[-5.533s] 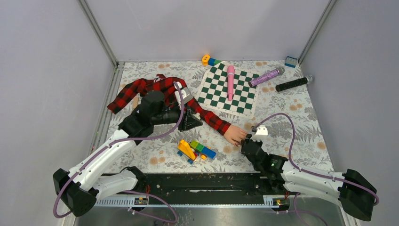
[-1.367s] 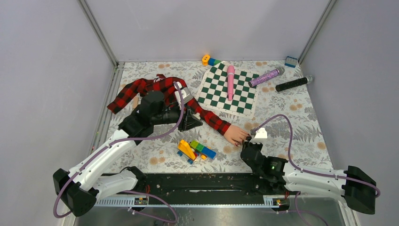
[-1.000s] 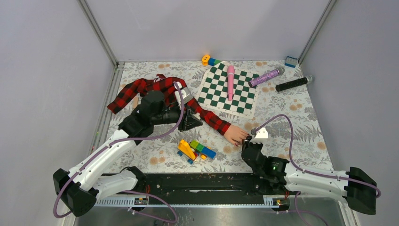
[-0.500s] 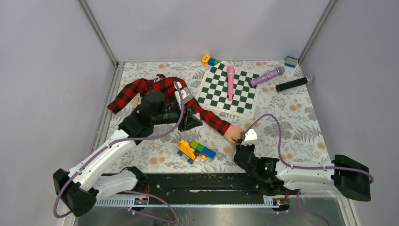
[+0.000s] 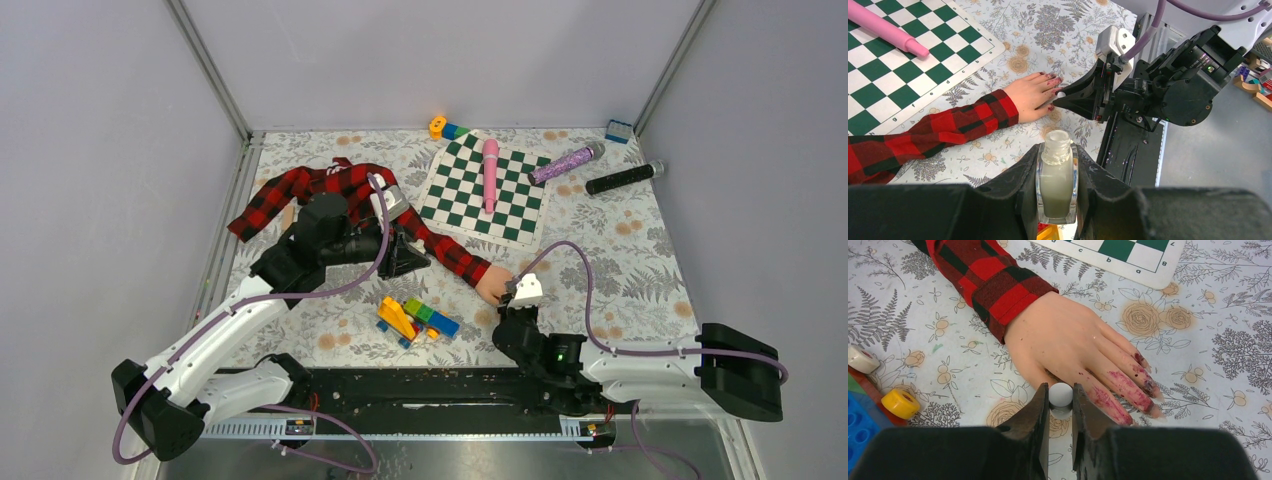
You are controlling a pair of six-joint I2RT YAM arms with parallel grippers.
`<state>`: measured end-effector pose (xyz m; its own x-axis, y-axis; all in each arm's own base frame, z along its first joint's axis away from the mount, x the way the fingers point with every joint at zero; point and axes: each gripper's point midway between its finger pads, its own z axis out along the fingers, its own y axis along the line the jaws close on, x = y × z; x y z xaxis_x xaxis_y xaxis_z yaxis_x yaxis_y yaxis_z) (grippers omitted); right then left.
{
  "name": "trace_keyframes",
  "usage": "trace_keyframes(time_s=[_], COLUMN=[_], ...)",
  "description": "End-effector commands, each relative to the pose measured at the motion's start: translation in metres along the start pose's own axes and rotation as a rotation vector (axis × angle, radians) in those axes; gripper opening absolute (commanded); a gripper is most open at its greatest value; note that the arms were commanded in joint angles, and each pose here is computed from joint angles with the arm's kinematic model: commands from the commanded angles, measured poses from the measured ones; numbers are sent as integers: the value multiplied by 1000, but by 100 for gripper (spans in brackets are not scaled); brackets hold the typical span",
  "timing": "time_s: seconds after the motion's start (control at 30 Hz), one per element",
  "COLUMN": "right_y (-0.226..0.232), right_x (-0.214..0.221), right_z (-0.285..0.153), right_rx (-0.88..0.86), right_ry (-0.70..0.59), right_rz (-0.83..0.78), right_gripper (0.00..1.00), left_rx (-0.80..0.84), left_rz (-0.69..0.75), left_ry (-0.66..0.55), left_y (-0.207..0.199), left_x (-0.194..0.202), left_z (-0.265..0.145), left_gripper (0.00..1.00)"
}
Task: Paint the nails
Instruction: Paint the nail polish on the nail.
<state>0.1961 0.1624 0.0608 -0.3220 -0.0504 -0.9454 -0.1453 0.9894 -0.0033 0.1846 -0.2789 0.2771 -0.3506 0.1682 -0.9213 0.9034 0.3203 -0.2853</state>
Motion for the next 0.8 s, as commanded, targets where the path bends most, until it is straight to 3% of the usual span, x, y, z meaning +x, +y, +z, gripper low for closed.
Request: trace_keyframes(time_s=[0.0,0.77], right_y=[3,-5], right_x=[-23,-18], right_z=[0,1], right_rx=[42,89], right_ry=[-71,-64], right_rz=[42,46], right_gripper=[0,0], left_rx=[32,30], left_rz=[61,60], left_ry=[-88,-85], left_y=[-12,-12], left_x=[-28,-27], left_z=[-6,-6], left_gripper=[0,0])
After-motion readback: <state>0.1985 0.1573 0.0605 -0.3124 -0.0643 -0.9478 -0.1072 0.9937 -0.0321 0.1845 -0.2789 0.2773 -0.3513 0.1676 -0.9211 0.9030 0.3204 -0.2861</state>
